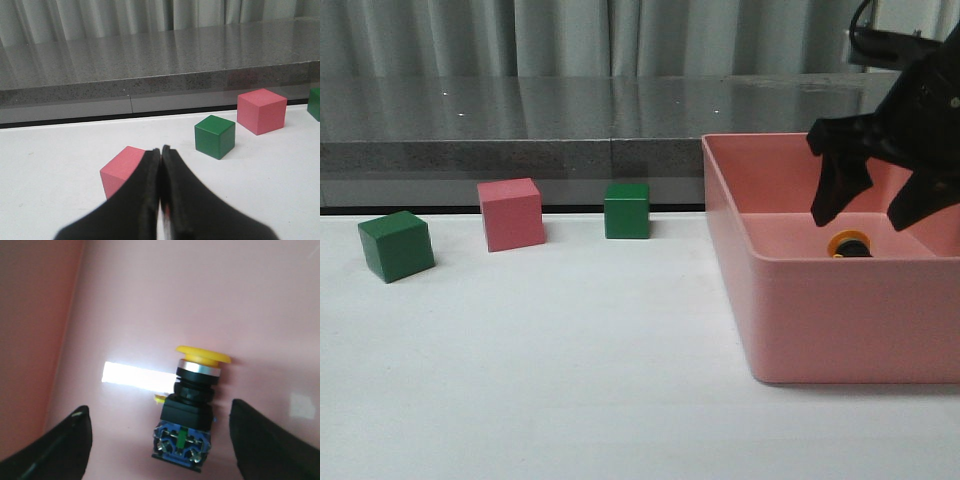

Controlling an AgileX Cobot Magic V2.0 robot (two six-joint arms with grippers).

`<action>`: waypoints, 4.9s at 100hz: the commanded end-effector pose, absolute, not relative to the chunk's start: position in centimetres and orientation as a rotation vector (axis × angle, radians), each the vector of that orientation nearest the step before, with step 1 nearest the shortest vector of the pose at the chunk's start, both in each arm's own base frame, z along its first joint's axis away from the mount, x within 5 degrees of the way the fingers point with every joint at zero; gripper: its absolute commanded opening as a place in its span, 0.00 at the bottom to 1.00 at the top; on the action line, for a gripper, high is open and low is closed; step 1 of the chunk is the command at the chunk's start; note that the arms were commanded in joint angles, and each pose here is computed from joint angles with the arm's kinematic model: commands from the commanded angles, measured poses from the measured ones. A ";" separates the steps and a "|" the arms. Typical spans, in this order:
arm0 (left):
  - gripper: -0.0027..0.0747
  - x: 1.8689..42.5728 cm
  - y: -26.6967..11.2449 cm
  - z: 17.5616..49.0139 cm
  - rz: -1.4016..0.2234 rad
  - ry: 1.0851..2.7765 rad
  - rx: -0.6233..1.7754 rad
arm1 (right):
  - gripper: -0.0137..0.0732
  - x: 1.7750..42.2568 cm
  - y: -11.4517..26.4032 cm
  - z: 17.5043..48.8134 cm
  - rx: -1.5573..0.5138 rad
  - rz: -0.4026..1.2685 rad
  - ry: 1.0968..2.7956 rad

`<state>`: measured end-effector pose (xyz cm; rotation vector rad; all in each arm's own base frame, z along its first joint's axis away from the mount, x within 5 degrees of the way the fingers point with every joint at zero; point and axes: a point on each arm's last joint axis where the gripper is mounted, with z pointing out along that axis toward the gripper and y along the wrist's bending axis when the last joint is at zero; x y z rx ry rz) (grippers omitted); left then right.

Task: Place and stand button with both arms

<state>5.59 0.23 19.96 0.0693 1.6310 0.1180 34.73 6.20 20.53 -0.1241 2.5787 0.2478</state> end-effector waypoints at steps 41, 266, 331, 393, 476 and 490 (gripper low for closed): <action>0.01 5.6 0.2 19.3 0.105 1.569 0.059 | 0.77 36.4 6.3 18.3 -0.134 0.219 2.584; 0.01 5.6 0.2 19.3 0.105 1.569 0.059 | 0.78 35.7 31.8 21.2 -2.038 0.188 1.702; 0.01 5.6 0.2 19.3 0.105 1.569 0.059 | 0.27 29.8 25.0 40.2 -1.409 0.278 1.968; 0.01 5.6 0.2 19.3 0.105 1.569 0.059 | 0.03 22.9 7.3 45.3 -0.439 0.057 1.990; 0.01 5.6 0.2 19.5 0.100 1.548 0.056 | 0.03 8.3 0.4 33.1 -0.137 -0.040 1.664; 0.01 5.5 0.2 20.4 -0.072 1.446 -0.109 | 0.03 8.1 0.4 32.8 -0.137 -0.043 1.667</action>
